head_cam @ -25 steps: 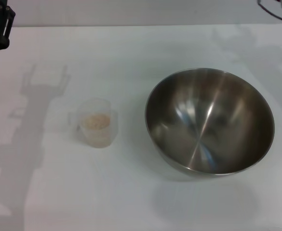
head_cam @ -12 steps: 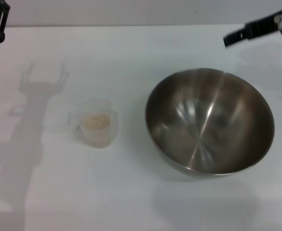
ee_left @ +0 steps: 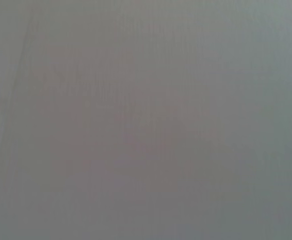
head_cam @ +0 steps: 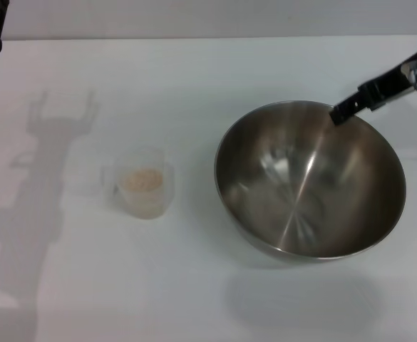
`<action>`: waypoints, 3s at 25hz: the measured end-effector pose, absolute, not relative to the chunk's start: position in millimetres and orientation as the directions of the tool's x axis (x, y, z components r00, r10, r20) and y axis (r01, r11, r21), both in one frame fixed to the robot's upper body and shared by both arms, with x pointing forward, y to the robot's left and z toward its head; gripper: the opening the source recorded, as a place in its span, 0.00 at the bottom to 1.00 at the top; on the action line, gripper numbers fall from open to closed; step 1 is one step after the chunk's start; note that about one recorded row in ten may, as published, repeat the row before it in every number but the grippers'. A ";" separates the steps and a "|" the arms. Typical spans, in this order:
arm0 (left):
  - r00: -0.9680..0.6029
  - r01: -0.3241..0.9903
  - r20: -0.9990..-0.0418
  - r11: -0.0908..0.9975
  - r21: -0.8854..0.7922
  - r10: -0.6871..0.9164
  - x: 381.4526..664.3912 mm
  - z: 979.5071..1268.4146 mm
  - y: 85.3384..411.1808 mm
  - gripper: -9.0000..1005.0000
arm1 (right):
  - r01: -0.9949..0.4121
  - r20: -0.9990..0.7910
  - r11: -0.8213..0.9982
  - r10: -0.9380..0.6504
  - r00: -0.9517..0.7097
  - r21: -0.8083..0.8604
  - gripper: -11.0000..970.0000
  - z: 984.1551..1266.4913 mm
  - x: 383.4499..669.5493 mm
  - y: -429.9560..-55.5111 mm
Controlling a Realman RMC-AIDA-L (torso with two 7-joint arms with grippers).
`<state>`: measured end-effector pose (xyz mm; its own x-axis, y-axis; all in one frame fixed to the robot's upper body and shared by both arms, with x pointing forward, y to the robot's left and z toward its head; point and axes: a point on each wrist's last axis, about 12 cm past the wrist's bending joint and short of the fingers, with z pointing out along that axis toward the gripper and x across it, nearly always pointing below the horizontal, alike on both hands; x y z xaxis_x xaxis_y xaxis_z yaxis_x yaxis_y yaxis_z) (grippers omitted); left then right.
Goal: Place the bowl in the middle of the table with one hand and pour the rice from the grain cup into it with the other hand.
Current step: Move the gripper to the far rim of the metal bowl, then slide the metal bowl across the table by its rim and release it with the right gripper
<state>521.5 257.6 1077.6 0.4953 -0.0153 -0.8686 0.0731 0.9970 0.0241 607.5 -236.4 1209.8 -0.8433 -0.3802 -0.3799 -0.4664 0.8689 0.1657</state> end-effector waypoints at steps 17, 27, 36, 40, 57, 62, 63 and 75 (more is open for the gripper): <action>0.518 0.069 -0.855 0.997 0.022 -0.017 518.4 1079.6 258.6 0.82 | -0.521 -0.234 0.846 -0.487 -0.841 0.113 0.68 1175.8 600.1 -223.3; 0.522 0.067 -0.853 0.998 0.015 -0.022 514.5 1078.6 258.9 0.82 | -0.527 -0.231 0.847 -0.501 -0.834 0.066 0.56 1170.0 600.4 -226.1; 0.532 0.066 -0.847 0.998 0.009 -0.027 512.8 1079.2 260.5 0.82 | -0.536 -0.245 0.842 -0.508 -0.825 0.058 0.26 1171.3 600.4 -226.6; 0.533 0.067 -0.846 0.998 0.005 -0.031 512.6 1079.3 260.7 0.82 | -0.534 -0.253 0.845 -0.507 -0.824 0.046 0.10 1171.7 601.4 -227.8; 0.543 0.074 -0.839 0.997 0.000 -0.040 511.9 1080.8 258.9 0.82 | -0.511 -0.462 0.859 -0.463 -0.757 -0.024 0.04 1198.1 614.2 -226.6; 0.545 0.077 -0.838 0.997 0.000 -0.042 511.6 1081.0 258.5 0.82 | -0.524 -0.519 0.852 -0.447 -0.728 0.001 0.03 1200.8 618.4 -219.3; 0.545 0.077 -0.837 0.997 0.000 -0.042 511.5 1081.1 258.4 0.82 | -0.525 -0.529 0.851 -0.444 -0.723 0.003 0.03 1201.1 619.3 -218.0; 0.550 0.076 -0.834 0.997 0.001 -0.041 510.5 1081.4 258.8 0.82 | -0.536 -0.584 0.843 -0.412 -0.700 0.047 0.06 1192.8 627.4 -207.7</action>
